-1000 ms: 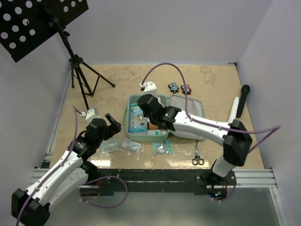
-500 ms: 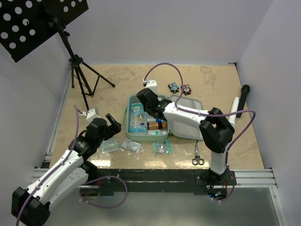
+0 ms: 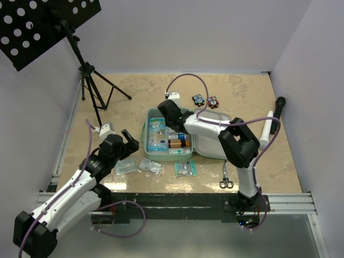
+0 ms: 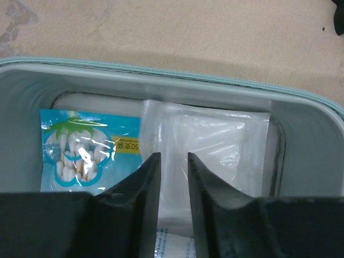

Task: Organize the medicine kit
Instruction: Place the medical item at the medicine box, then pick up the medical item at the center of the board.

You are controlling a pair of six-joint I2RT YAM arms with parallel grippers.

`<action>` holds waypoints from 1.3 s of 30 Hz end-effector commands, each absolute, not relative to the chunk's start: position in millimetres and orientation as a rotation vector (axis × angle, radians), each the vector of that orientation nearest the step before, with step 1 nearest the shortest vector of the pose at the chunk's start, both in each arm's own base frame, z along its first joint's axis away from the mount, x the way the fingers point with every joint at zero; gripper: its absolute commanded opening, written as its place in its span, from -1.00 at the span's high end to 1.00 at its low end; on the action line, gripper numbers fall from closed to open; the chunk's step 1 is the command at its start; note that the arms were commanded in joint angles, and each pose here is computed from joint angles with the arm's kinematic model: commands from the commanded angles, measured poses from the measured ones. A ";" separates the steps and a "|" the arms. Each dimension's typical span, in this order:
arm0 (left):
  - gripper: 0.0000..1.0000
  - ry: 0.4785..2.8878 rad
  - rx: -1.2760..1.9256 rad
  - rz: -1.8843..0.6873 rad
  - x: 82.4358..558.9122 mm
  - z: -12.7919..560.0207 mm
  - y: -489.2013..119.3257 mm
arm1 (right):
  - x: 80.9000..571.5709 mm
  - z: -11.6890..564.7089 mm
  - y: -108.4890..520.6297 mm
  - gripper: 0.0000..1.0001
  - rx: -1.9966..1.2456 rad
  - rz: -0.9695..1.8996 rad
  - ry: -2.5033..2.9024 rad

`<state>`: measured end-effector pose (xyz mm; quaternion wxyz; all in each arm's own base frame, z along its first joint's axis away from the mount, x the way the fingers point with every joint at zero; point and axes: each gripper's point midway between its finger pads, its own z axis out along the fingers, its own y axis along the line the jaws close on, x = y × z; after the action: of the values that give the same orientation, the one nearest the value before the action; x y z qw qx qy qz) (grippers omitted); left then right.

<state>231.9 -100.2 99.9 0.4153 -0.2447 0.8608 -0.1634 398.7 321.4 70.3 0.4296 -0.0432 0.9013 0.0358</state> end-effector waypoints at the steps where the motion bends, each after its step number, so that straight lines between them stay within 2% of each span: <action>1: -0.88 2.123 -0.611 -0.427 239.4 110.4 -101.1 | 410.4 106.5 339.3 0.25 -0.095 0.195 2.181; 4: -0.88 2.124 -0.613 -0.429 239.5 109.6 -101.5 | 408.9 110.6 339.1 0.08 -0.091 0.206 2.180; 6: -0.87 2.124 -0.613 -0.434 239.5 110.3 -102.3 | 408.4 121.9 338.5 0.04 -0.077 0.221 2.166; 11: -0.87 2.117 -0.611 -0.432 239.9 112.1 -101.3 | 400.3 168.0 330.2 0.01 -0.051 0.275 2.094; 16: -0.87 2.112 -0.611 -0.429 242.3 114.8 -101.7 | 363.4 207.4 322.3 0.01 -0.122 0.332 2.018; 24: -0.87 2.101 -0.616 -0.440 246.7 116.6 -104.0 | 261.6 196.7 345.8 0.13 -0.388 0.445 2.000; 29: -0.87 2.099 -0.618 -0.439 248.3 118.5 -104.8 | 198.6 181.1 363.5 0.13 -0.527 0.532 2.017; 34: -0.87 2.111 -0.621 -0.442 246.0 116.2 -105.2 | 165.2 167.8 360.2 0.10 -0.580 0.639 2.033; 39: -0.87 2.138 -0.631 -0.421 240.6 108.4 -102.2 | 149.2 148.0 346.9 0.09 -0.599 0.625 2.078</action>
<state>235.6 -102.3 96.7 0.4129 -0.2446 0.8624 -0.1612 159.5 347.1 143.8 0.4317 -0.2558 0.8352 0.2252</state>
